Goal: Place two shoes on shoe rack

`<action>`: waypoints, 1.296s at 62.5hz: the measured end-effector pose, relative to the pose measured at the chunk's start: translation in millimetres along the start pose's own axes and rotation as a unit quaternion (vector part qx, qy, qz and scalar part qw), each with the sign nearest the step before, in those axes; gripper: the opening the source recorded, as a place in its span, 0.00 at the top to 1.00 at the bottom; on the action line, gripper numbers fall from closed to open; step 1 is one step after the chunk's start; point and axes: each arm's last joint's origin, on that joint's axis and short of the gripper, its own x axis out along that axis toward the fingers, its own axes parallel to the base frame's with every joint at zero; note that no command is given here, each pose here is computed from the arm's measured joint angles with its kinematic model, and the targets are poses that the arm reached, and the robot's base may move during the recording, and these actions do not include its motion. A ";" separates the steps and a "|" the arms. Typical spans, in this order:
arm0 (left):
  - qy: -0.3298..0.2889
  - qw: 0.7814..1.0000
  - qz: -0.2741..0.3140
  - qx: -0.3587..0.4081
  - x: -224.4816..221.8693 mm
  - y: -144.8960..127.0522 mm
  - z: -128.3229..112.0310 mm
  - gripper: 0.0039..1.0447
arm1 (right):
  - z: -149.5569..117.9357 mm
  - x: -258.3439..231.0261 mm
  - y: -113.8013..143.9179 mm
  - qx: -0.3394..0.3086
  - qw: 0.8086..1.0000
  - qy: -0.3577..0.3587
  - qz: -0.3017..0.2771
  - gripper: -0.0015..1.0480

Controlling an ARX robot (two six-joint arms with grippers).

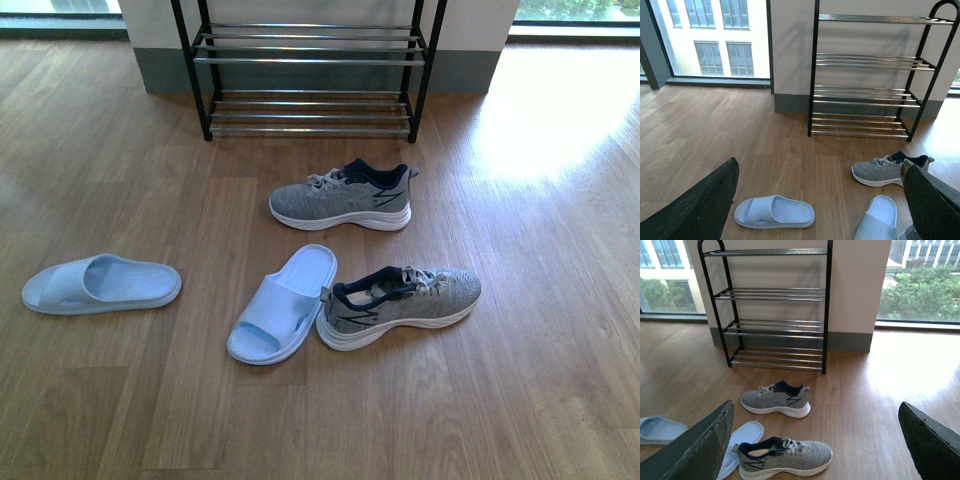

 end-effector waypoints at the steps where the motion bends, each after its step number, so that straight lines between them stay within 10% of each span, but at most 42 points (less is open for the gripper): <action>1: 0.000 1.000 0.000 0.000 0.0 0.0 0.0 0.09 | 0.0 0.0 0.0 0.000 1.000 0.000 0.000 0.09; 81: 0.000 1.000 0.000 0.000 0.0 0.0 0.0 0.09 | 0.0 0.0 0.0 0.000 1.000 0.000 0.000 0.09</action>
